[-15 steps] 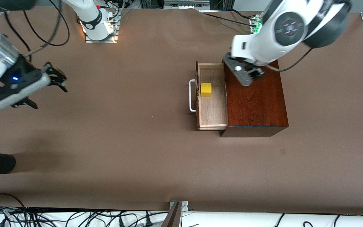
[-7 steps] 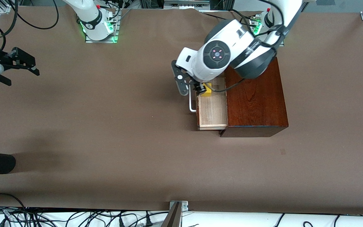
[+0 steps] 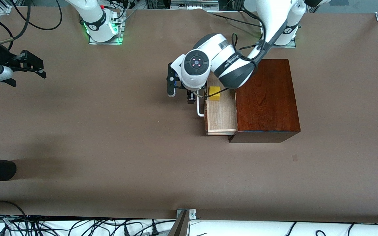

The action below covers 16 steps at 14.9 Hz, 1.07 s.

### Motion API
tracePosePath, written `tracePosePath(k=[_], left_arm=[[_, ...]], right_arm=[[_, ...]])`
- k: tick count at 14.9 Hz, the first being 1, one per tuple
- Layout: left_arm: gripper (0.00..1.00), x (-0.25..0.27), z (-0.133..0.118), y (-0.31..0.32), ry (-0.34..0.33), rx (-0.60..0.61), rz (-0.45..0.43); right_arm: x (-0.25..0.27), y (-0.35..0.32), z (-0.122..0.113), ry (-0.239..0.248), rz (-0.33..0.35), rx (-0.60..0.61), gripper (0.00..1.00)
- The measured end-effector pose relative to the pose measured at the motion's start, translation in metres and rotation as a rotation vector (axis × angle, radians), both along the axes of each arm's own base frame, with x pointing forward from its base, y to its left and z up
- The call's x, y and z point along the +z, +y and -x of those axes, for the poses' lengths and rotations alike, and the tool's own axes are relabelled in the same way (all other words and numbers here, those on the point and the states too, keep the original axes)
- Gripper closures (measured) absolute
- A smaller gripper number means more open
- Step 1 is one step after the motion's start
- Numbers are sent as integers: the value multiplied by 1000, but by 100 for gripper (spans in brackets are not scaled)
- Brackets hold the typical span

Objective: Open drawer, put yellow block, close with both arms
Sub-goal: 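Reach the left gripper to the open drawer's front, then push the drawer shut into the box with the left gripper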

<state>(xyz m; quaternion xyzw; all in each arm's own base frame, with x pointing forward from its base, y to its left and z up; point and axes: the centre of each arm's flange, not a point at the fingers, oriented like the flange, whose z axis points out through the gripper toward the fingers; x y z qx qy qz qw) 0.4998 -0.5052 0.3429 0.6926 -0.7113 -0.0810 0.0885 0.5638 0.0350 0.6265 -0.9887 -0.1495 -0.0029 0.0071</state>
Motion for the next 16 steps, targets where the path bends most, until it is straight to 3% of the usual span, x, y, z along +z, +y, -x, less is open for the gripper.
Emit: tracePosePath(k=[6,16], left_arm=[[0,-46,6,1,-47,-83,-123],[0,-49,0,8,-11,-82,-147]], right_arm=[[-1,-3,-4,-16,34,-2,0],[1,-4,-3,-14,34,-8,0]])
